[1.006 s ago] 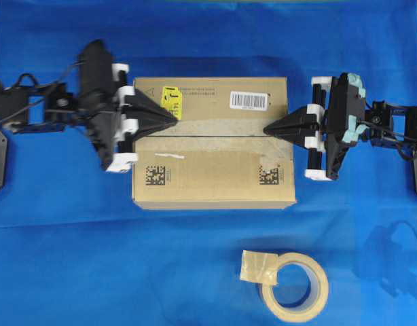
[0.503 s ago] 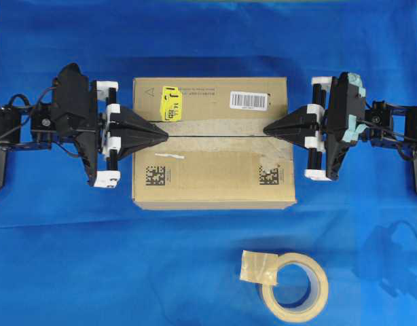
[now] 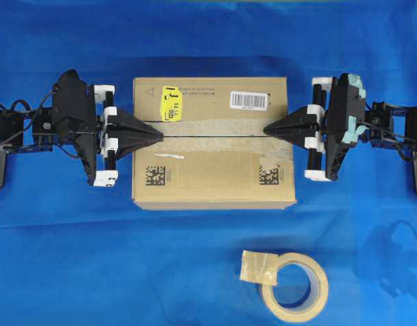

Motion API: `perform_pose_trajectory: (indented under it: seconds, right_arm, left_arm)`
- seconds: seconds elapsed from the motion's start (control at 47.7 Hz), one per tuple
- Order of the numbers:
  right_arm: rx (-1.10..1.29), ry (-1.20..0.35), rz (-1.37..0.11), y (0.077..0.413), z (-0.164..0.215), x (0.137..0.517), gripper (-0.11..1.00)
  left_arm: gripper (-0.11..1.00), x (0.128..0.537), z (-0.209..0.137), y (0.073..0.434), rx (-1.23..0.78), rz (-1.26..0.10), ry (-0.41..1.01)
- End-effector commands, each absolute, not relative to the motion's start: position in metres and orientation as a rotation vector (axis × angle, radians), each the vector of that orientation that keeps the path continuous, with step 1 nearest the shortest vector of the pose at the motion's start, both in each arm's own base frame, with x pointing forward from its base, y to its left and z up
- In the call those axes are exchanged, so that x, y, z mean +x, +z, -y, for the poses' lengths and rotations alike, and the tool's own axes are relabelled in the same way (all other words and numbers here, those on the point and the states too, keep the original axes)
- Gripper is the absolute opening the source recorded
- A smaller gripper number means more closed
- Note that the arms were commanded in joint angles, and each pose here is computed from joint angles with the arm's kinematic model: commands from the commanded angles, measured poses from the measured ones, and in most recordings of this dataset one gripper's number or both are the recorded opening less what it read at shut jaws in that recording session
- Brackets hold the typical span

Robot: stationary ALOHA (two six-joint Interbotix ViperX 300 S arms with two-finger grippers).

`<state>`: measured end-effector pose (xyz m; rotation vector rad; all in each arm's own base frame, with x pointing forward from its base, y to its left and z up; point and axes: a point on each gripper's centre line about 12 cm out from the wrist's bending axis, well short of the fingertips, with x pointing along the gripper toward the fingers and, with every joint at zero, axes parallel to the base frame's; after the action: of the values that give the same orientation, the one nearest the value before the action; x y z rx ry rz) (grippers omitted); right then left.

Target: Close the cardboard box.

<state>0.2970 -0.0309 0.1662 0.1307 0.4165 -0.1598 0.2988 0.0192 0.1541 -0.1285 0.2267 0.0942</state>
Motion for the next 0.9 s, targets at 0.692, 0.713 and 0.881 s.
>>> perform_pose_trajectory:
  seconds: [0.692,0.713,0.881]
  right_arm:
    - [0.131,-0.153,-0.397,0.1708,0.0289,0.2989,0.00]
    - [0.131,-0.152,-0.399,0.1703,0.0284,0.2990,0.00]
    - [0.128,-0.147,-0.400,0.1699,0.0270,0.2987,0.00]
  left_arm:
    - [0.00,0.3011,-0.0205,0.1529,-0.130,-0.223,0.100]
    - [0.00,0.3007,-0.0205,0.1525,-0.130,-0.225,0.100]
    - [0.00,0.3007,-0.0205,0.1525,-0.130,-0.225,0.100]
